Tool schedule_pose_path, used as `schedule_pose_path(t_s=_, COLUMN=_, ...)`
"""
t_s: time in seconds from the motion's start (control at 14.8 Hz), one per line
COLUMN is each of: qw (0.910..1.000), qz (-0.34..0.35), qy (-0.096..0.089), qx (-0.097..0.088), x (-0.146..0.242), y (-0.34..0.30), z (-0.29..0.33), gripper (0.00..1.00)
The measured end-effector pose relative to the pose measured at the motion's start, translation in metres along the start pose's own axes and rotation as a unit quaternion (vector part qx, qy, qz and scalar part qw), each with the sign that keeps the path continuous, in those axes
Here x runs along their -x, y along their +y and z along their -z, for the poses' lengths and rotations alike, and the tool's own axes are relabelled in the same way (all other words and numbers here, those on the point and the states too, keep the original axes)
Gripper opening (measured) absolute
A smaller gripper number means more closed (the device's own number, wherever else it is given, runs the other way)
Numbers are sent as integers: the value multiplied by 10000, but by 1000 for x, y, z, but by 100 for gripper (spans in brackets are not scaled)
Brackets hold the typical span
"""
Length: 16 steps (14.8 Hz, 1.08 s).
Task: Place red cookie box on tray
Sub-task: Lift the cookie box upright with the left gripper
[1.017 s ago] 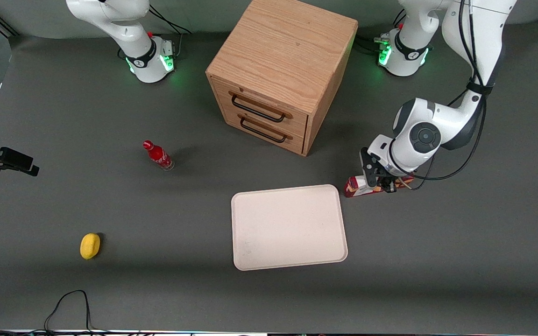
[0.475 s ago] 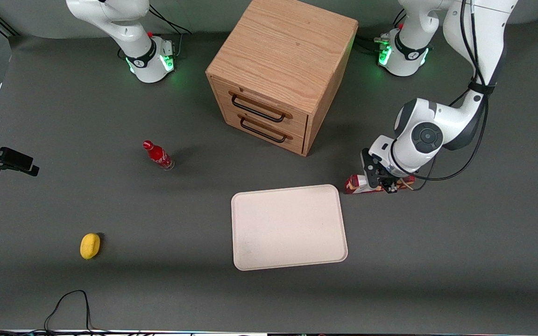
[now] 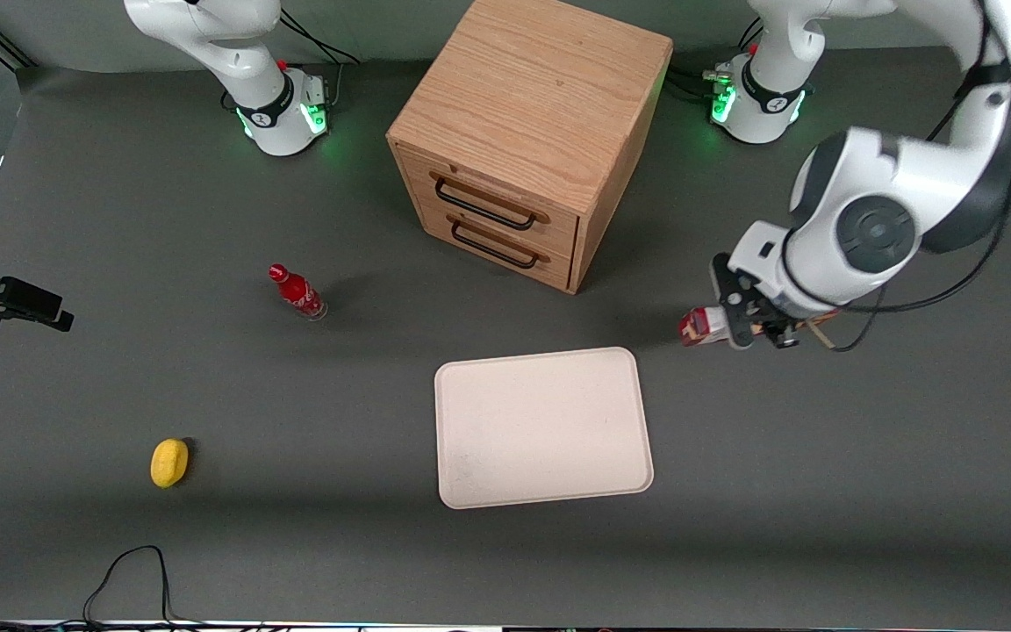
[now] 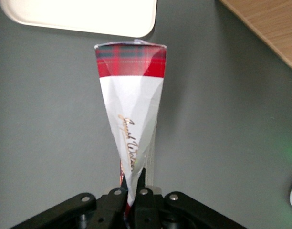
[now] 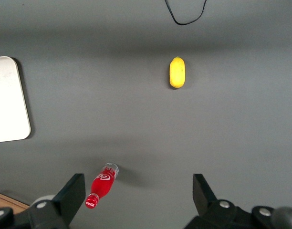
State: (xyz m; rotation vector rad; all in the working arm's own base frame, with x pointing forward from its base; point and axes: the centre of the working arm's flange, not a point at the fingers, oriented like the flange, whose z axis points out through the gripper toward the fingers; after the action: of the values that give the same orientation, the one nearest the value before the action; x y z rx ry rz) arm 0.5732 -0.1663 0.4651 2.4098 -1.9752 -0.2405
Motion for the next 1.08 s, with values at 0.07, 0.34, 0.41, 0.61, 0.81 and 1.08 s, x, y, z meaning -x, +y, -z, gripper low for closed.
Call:
schedule_pose_path(t_s=0.07, qw=10000, qz=57, qy=-5, qx=-22, x=6, y=3, z=33, gripper=3)
schedule_pose_path(t_s=0.34, qw=9992, qz=390, qy=-1, qx=-39, x=23, y=18, z=116, gripper=3)
schedule_pose_path(t_s=0.41, qw=9988, qz=482, qy=22, qx=-69, x=25, y=19, z=125, gripper=3)
schedule_pose_path(t_s=0.61, qw=9977, qz=662, qy=155, qx=-52, x=22, y=23, z=136, gripper=3)
schedule_pose_path(t_s=0.81, qw=9935, qz=1093, qy=307, qx=41, x=3, y=27, z=136, gripper=3)
schedule_pose_path(t_s=1.08, qw=9746, qz=2185, qy=490, qx=77, x=-68, y=28, z=135, gripper=3)
